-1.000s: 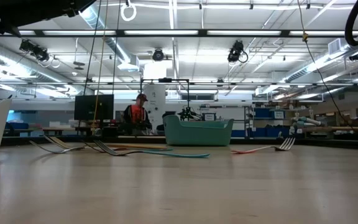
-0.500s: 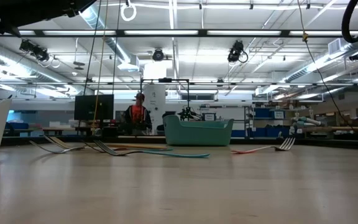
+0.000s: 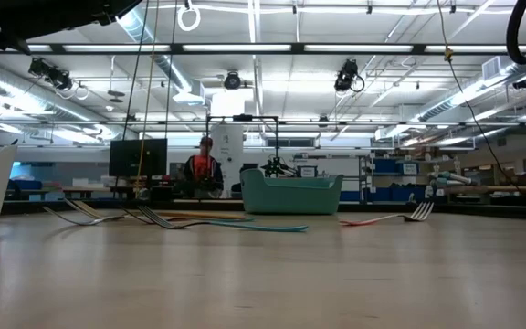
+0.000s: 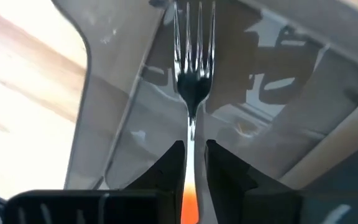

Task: Sort silverware by color (type)
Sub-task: Put the orange fork into the black bin

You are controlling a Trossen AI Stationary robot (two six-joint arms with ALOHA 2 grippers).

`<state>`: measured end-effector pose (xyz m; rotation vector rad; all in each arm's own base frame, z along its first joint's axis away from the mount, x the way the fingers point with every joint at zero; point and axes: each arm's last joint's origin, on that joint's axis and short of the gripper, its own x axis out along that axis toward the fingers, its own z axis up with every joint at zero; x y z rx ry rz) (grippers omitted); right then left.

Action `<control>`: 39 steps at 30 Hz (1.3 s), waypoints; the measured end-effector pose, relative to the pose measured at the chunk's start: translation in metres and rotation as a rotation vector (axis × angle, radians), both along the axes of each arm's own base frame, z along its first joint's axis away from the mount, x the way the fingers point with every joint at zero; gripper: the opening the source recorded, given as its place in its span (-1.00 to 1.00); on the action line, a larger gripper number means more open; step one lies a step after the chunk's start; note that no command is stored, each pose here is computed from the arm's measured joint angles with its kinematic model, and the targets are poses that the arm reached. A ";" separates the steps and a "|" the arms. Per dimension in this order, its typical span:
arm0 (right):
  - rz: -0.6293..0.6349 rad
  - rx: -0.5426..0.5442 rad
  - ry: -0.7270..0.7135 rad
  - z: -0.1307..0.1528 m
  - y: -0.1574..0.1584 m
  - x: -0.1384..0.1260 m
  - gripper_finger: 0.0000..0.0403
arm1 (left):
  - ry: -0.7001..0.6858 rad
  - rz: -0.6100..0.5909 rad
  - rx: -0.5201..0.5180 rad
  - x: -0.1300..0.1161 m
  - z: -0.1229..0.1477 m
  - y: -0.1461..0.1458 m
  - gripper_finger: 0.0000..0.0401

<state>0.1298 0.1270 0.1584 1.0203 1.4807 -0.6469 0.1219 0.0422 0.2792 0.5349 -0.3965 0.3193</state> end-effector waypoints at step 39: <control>0.034 -0.121 -0.031 0.105 -0.007 0.024 -0.65 | 0.221 -0.073 -0.314 0.007 -0.001 0.002 -0.29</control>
